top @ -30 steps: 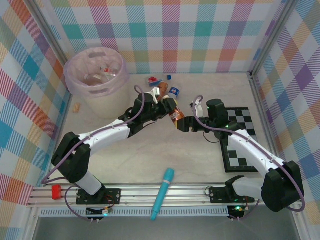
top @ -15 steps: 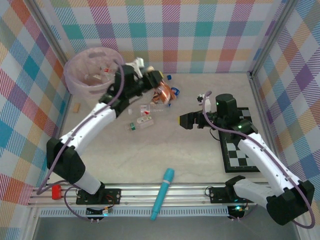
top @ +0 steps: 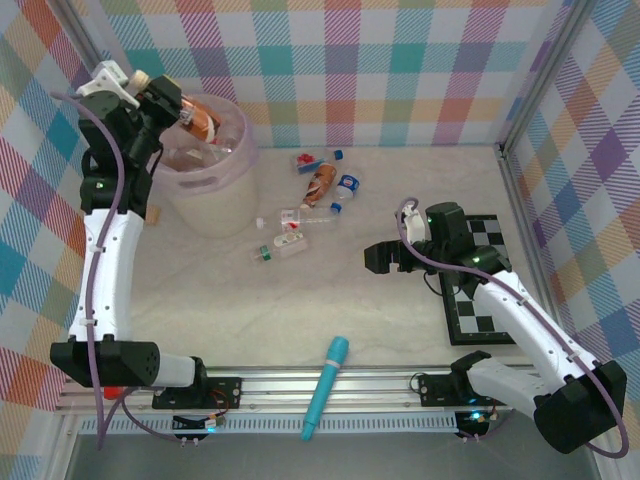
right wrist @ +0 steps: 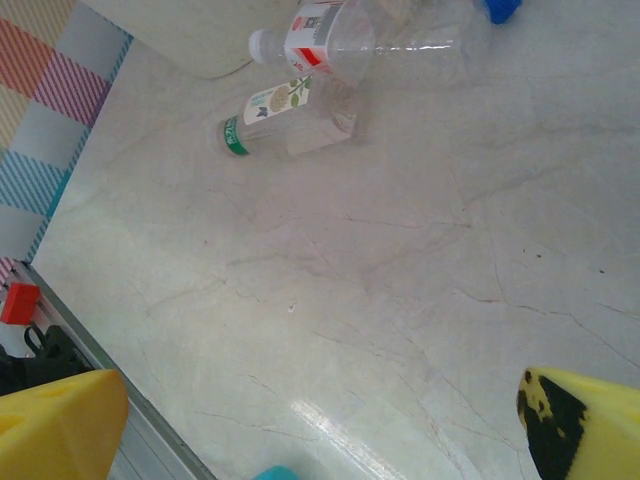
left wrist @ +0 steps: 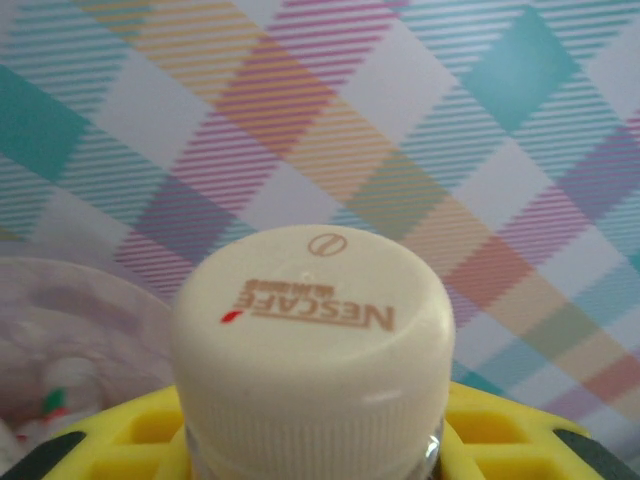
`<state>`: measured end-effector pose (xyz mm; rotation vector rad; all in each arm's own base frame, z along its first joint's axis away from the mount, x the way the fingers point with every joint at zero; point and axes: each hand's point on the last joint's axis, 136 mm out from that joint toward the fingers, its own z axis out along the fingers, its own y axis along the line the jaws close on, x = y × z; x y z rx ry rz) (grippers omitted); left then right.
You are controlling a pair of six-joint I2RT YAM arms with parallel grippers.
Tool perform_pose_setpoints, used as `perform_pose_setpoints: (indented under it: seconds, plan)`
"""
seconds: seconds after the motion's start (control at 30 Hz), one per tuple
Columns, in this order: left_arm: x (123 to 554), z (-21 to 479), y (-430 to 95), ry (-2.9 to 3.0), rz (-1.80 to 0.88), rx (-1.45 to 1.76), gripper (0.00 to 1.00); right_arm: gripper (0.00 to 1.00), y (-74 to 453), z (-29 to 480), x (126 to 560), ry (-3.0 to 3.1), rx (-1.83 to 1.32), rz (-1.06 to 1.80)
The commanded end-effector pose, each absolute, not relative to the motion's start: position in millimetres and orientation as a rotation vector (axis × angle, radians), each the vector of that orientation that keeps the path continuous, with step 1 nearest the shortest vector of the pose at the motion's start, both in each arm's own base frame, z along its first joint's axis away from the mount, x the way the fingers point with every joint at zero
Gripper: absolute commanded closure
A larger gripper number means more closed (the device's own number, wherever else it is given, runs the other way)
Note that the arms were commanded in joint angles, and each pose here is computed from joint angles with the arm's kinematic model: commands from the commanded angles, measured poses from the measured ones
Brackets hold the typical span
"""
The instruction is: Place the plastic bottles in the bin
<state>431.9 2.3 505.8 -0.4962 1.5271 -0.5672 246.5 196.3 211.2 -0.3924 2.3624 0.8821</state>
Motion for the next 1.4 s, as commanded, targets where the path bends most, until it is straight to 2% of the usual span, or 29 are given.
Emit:
perform_pose_setpoints:
  seconds: [0.0,0.5,0.87,1.07,1.13,1.2,1.37]
  plan:
    - [451.4,478.1,24.4,1.632,-0.449,-0.539,0.85,0.00,193.4,205.0,242.5,2.382,-0.415,0.854]
    - [525.7,386.3,54.2,1.950,-0.176,-0.535,0.86,0.00,186.3,191.0,232.3,2.444,-0.439,0.814]
    - [545.1,305.9,50.3,2.227,-0.133,-0.494,0.84,0.01,182.5,180.2,233.9,2.473,-0.435,0.773]
    - [550.6,271.0,52.1,2.331,-0.096,-0.482,0.71,0.01,183.0,175.9,232.4,2.475,-0.431,0.783]
    - [551.8,268.4,50.6,2.337,-0.104,-0.477,0.51,0.01,181.9,174.7,231.4,2.477,-0.432,0.778]
    - [553.0,267.1,49.2,2.339,-0.115,-0.473,0.38,0.01,181.8,172.8,231.2,2.480,-0.429,0.779]
    - [553.3,274.4,48.0,2.320,-0.126,-0.463,0.22,0.01,184.2,170.0,231.2,2.481,-0.420,0.801]
